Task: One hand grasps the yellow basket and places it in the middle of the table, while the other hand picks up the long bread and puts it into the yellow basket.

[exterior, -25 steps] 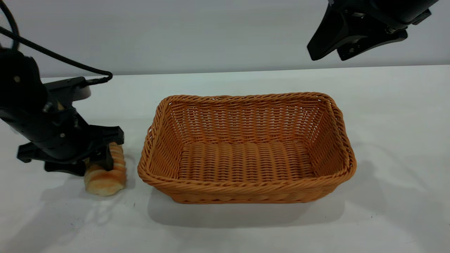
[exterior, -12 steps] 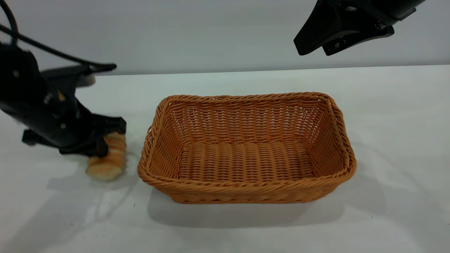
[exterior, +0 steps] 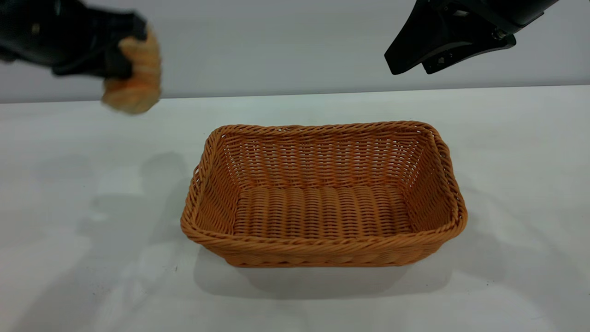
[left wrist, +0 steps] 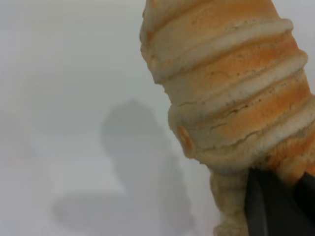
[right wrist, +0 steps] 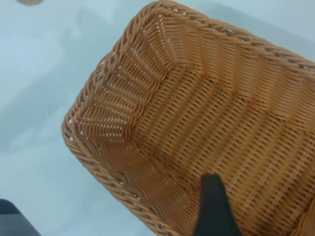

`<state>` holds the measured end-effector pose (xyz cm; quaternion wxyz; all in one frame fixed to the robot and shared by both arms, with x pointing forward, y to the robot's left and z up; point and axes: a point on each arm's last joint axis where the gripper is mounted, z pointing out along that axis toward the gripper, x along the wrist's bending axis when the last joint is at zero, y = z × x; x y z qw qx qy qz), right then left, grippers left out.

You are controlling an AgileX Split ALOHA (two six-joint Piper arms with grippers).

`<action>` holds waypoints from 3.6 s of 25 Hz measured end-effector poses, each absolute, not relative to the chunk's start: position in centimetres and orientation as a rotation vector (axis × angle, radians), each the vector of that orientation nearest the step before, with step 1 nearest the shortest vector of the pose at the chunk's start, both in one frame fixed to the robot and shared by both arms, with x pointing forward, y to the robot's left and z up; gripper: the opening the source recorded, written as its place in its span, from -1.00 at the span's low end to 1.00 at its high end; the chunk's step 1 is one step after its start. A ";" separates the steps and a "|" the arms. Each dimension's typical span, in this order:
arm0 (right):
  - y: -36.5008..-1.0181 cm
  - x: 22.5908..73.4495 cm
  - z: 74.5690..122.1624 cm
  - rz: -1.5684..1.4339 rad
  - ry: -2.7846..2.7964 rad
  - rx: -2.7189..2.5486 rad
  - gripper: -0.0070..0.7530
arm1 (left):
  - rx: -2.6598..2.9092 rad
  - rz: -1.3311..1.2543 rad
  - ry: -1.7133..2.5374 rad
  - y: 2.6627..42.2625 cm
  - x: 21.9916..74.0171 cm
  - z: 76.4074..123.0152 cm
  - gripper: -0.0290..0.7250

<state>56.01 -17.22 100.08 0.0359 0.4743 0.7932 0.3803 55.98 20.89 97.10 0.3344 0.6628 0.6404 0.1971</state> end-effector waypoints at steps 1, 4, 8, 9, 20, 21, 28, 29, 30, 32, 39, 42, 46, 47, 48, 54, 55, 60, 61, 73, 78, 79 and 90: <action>-17.2 56.0 100.1 1.168 2.437 1.457 0.47 | 1.740 0.506 1.637 20.0 55.6 97.5 -0.77; -17.2 56.0 100.1 1.168 2.437 1.455 0.46 | 1.782 0.471 1.538 17.2 54.7 97.8 -0.77; -17.2 56.0 100.1 1.168 2.438 1.454 0.46 | 1.837 0.424 1.439 14.1 53.6 97.3 -0.77; -17.2 56.0 100.1 1.168 2.438 1.454 0.46 | 1.850 0.415 1.428 13.7 53.5 97.0 -0.77; -17.2 55.9 100.5 1.177 2.434 1.442 0.46 | 1.972 0.331 1.420 10.9 53.7 90.1 -0.77; -17.3 55.8 100.7 1.183 2.429 1.435 0.46 | 1.965 0.333 1.412 10.8 53.8 89.8 -0.76; -17.2 55.4 101.3 1.195 2.444 1.393 0.46 | 1.988 0.400 1.276 10.6 54.3 89.7 0.02; -17.2 55.4 101.3 1.192 2.449 1.383 0.46 | 1.994 0.412 1.266 10.8 54.4 89.8 0.16; -17.3 55.3 101.5 1.192 2.449 1.375 0.46 | 1.993 0.423 1.264 11.0 54.5 90.0 0.31; -17.4 55.1 102.0 1.188 2.444 1.341 0.46 | 1.984 0.449 1.266 11.8 54.8 91.0 0.56; -18.9 53.8 105.2 1.121 2.377 1.200 0.46 | 2.017 0.605 1.300 17.4 54.9 97.3 0.74; -20.8 53.6 106.4 1.092 2.301 1.261 0.46 | 2.040 0.659 1.384 20.9 54.1 99.9 0.66; -23.5 53.0 108.1 1.074 2.189 1.343 0.46 | 2.002 0.719 1.537 25.5 52.0 103.4 0.58; -24.0 52.7 108.7 1.076 2.163 1.347 0.46 | 1.991 0.740 1.564 26.5 51.2 104.4 0.57; -24.4 52.2 109.3 1.078 2.145 1.340 0.46 | 1.981 0.754 1.594 27.4 50.5 105.1 0.56; -25.3 48.6 112.8 1.057 2.090 1.280 0.46 | 1.903 0.859 1.623 29.7 44.9 109.7 0.56; -25.4 47.8 113.3 1.056 2.072 1.288 0.46 | 1.895 0.863 1.623 29.7 44.0 110.2 0.56; -26.3 44.0 115.4 1.000 2.007 1.337 0.46 | 1.869 0.882 1.631 30.1 39.1 112.3 0.55; -26.5 43.1 115.8 0.989 1.991 1.344 0.46 | 1.870 0.878 1.639 30.2 38.1 112.5 0.55; -27.4 31.7 118.4 1.009 1.951 1.334 0.46 | 1.840 0.775 1.790 30.8 28.2 112.8 0.55; -27.6 28.6 117.3 1.010 1.967 1.370 0.46 | 1.793 0.775 1.732 30.6 25.6 110.9 0.55; -27.6 28.3 116.6 1.008 1.981 1.373 0.46 | 1.802 0.755 1.732 30.5 25.4 109.9 0.55; -28.6 25.1 108.6 0.926 1.941 1.432 0.46 | 1.802 0.741 1.682 30.5 23.2 103.5 0.55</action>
